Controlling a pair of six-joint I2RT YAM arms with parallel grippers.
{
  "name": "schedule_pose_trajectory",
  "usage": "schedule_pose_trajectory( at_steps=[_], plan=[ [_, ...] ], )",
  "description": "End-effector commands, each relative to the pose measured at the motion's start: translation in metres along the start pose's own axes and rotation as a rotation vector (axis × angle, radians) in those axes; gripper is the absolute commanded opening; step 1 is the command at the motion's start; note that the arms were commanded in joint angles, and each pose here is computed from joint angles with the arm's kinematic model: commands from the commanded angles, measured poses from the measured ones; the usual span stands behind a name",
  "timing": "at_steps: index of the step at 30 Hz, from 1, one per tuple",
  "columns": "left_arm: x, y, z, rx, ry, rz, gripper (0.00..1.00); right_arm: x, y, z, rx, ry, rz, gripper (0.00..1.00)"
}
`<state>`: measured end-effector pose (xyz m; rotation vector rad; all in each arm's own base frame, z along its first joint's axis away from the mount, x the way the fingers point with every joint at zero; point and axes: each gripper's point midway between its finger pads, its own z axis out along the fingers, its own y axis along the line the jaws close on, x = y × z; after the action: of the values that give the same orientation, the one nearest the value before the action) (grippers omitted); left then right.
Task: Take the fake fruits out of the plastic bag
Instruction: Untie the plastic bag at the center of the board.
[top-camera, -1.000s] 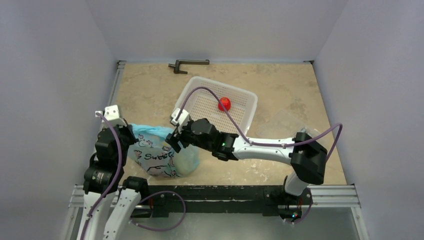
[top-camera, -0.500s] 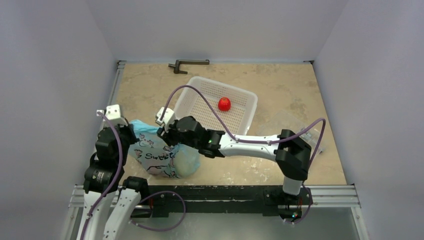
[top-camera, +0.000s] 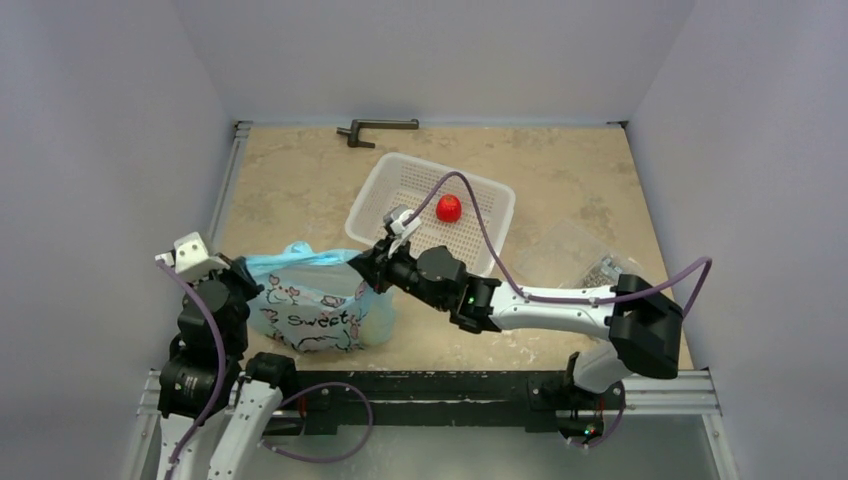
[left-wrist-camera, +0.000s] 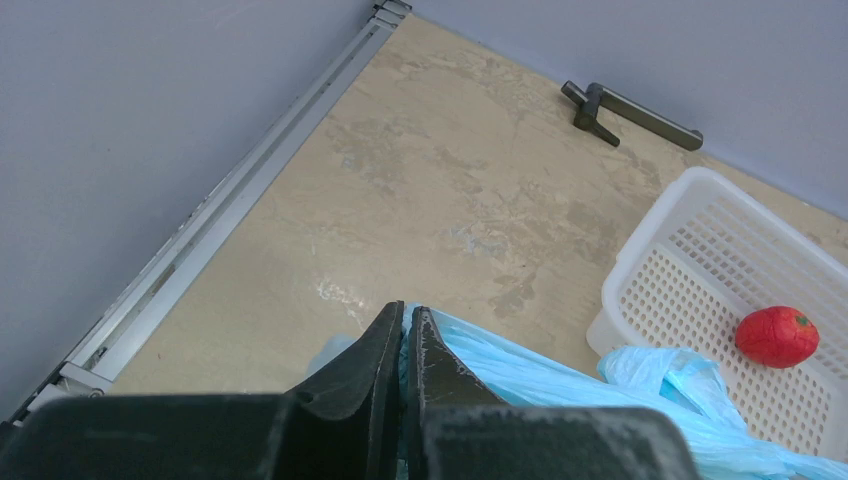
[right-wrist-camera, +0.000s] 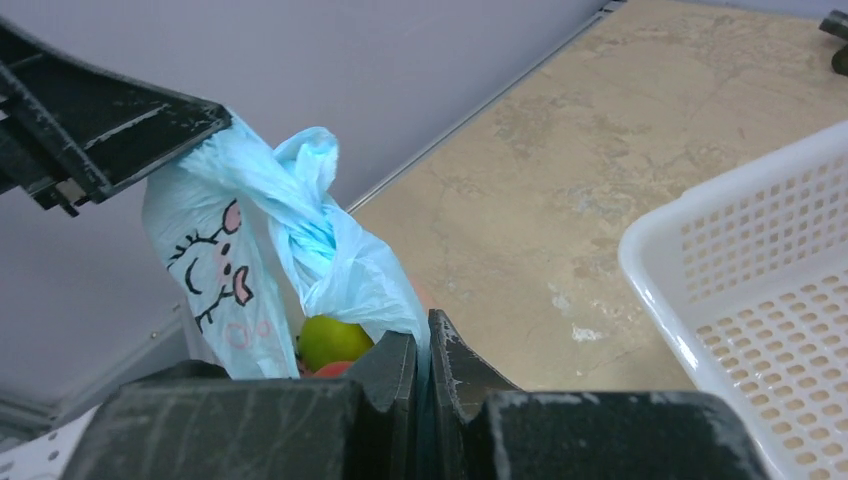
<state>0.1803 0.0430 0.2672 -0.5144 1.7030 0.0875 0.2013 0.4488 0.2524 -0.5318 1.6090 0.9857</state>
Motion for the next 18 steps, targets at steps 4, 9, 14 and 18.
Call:
schedule_pose_trajectory(
  at_steps=[4,9,14,18],
  plan=[
    [-0.021,0.031,-0.001,-0.159,-0.118,0.018,0.00,-0.010,-0.017,0.014,0.017,0.006,0.086,0.00],
    [-0.007,-0.021,0.007,0.117,-0.021,0.129,0.04,-0.022,-0.013,0.016,-0.001,-0.006,0.023,0.00],
    [0.011,-0.052,0.011,0.281,0.076,0.197,0.48,-0.032,-0.014,0.014,-0.013,-0.011,-0.013,0.00],
    [0.023,-0.070,0.011,0.378,0.137,0.219,0.67,-0.037,-0.015,0.013,-0.038,-0.004,-0.037,0.00]
  ],
)
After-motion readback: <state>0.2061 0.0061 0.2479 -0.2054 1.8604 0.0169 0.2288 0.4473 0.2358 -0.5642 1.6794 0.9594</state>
